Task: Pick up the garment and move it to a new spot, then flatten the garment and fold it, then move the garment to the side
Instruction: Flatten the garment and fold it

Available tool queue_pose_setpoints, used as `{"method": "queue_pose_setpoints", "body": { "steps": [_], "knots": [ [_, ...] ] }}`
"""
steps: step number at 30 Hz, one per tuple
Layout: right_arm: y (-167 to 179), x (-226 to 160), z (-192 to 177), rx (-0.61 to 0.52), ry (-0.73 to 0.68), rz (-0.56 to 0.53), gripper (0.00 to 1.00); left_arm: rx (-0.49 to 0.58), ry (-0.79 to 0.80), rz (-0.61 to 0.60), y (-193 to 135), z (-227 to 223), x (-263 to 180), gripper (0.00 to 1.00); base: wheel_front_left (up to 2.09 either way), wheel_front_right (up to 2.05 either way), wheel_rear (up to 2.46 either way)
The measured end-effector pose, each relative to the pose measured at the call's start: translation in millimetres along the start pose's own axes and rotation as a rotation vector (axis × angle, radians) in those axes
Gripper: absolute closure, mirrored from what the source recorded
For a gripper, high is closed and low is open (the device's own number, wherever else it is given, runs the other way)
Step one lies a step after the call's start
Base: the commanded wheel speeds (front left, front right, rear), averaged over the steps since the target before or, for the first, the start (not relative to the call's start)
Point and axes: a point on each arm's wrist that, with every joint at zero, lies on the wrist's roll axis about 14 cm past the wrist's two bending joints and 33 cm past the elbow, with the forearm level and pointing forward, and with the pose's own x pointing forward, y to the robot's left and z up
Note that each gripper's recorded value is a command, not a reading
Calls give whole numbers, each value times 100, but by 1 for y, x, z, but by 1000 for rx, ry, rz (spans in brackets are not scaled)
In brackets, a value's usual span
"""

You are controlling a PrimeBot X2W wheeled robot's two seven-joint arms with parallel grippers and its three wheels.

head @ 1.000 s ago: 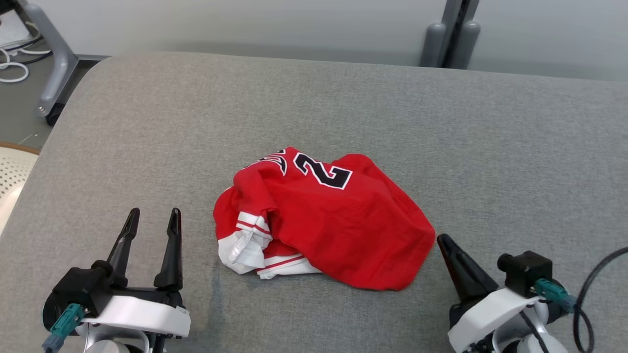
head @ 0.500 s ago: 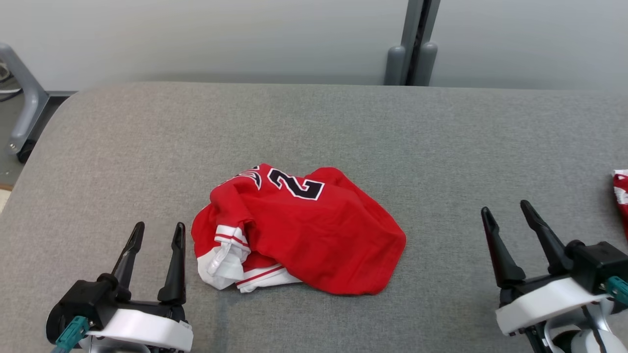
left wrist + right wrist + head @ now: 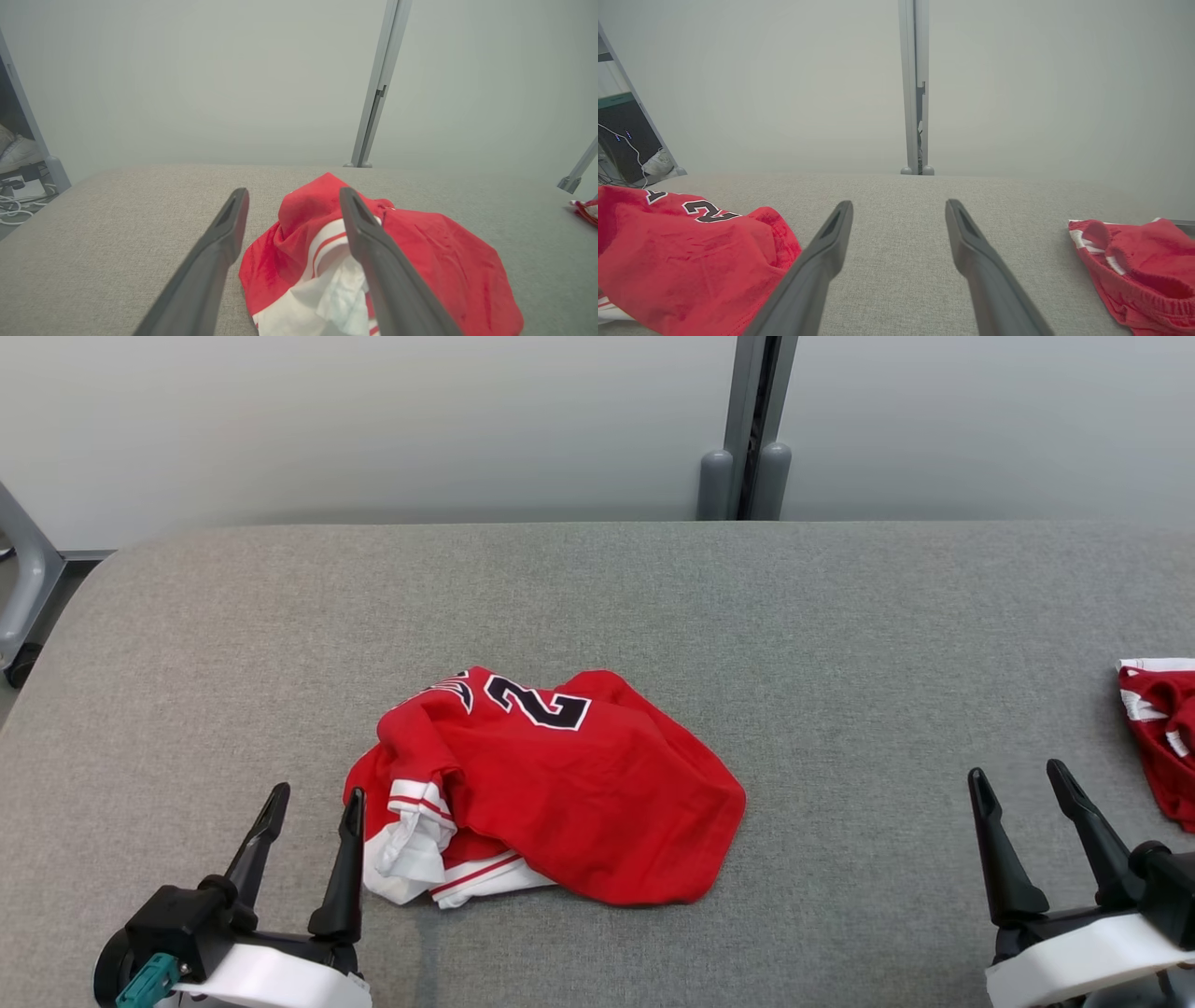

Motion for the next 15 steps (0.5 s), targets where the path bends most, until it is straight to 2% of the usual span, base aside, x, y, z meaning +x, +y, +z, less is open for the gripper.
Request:
{"method": "queue_pose_setpoints", "body": {
  "steps": [15],
  "knots": [
    [1, 2, -4, -6, 21, -2, 0, 1, 10, 3, 1, -2, 1, 0, 0, 0, 0]
  ]
}}
